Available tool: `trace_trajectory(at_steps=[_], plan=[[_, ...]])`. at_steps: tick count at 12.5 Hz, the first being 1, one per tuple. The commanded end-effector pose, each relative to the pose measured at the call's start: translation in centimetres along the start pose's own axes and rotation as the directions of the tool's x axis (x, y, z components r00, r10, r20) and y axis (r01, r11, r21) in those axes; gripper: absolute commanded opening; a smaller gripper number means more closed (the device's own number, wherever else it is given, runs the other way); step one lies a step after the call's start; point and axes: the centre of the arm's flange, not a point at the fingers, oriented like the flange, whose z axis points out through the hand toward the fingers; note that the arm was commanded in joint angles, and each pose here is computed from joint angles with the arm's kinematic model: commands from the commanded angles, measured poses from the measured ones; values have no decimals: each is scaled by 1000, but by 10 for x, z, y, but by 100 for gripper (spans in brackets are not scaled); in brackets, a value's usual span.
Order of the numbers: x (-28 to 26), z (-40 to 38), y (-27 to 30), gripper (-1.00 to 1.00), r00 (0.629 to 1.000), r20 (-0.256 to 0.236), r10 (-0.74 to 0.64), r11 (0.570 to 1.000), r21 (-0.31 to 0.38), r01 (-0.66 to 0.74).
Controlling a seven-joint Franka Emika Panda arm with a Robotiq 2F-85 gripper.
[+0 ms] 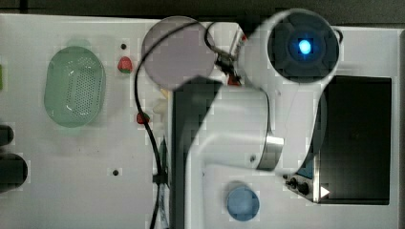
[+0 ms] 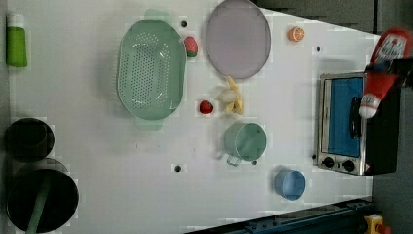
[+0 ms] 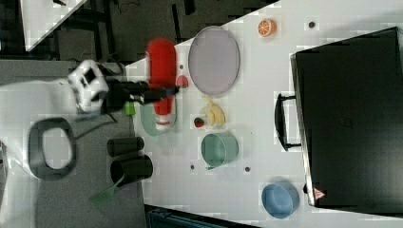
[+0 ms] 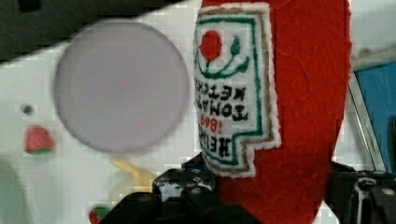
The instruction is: Pick ketchup from plate and place it on table.
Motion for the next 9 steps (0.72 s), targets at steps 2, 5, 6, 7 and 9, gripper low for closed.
trace_trajectory(at_steps=[2,5,6,7,9], plan=[[-54,108,5,27,984,175,-21,999,-31,27],[-81,166,7,27,987,159,-30,999,-26,35],[-88,184,6,27,986,163,-35,999,-25,39],[-94,201,5,27,982,186,-35,999,-28,41],[-99,230,4,27,973,230,-33,999,-33,42]])
